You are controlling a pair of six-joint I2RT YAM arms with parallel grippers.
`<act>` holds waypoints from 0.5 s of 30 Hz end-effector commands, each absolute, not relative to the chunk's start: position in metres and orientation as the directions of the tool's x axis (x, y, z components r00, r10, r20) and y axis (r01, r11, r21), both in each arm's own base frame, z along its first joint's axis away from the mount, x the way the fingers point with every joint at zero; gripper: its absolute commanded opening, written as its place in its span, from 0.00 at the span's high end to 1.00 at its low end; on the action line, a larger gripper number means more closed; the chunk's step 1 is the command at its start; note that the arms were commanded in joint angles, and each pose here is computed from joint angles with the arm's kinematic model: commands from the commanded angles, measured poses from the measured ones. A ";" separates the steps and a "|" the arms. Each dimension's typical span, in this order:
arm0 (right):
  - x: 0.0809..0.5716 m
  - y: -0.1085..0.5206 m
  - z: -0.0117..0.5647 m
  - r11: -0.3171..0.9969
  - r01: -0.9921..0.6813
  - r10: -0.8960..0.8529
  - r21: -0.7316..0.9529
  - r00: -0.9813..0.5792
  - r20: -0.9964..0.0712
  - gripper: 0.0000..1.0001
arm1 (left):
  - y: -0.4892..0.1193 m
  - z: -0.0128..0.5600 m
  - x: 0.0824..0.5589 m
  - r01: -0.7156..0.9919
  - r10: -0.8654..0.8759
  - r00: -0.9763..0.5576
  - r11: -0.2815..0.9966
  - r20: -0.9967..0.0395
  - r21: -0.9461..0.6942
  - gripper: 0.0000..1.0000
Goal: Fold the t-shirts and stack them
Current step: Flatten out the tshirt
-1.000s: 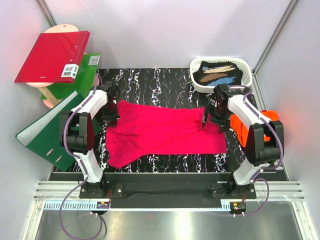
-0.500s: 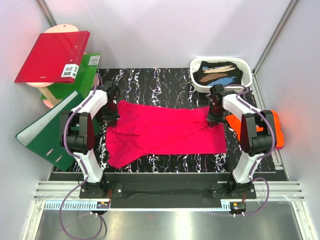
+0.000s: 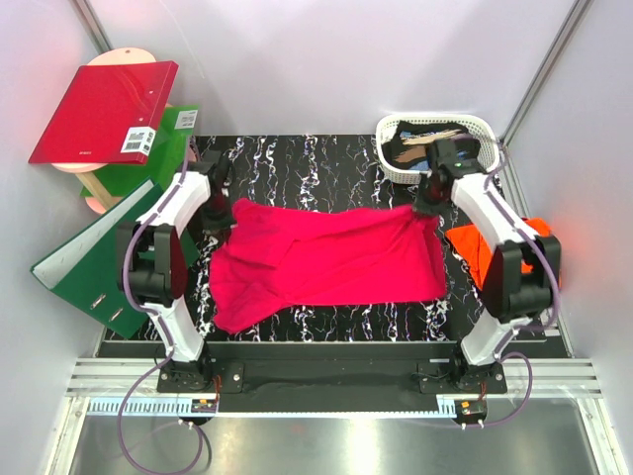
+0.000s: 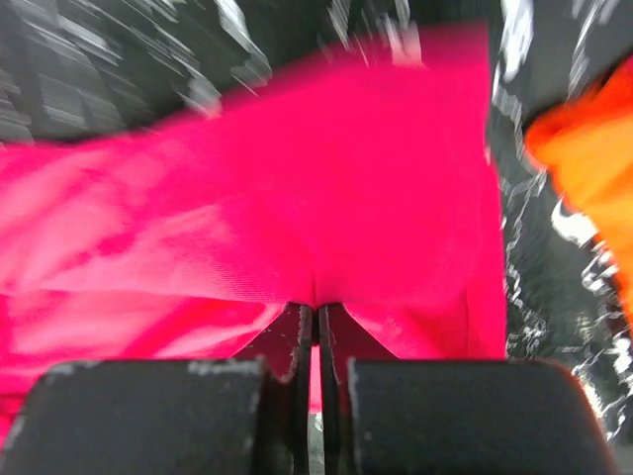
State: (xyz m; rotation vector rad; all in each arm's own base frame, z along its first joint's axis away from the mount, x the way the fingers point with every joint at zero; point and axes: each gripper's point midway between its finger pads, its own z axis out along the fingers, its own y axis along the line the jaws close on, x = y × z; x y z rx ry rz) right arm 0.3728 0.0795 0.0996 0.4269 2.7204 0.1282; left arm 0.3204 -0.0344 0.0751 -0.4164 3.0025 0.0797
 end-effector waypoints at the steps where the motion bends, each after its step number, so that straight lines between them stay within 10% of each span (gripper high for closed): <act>1: 0.399 0.071 0.215 0.958 0.205 0.286 0.200 -0.730 -0.621 1.00 | -0.037 0.162 0.363 -0.330 -0.333 -0.864 0.941 -0.377 -0.075 1.00; 15: 0.412 0.070 0.290 0.969 0.120 0.243 0.215 -0.609 -0.755 1.00 | -0.030 0.323 0.416 -0.322 -0.411 -0.561 0.908 -0.719 -0.269 1.00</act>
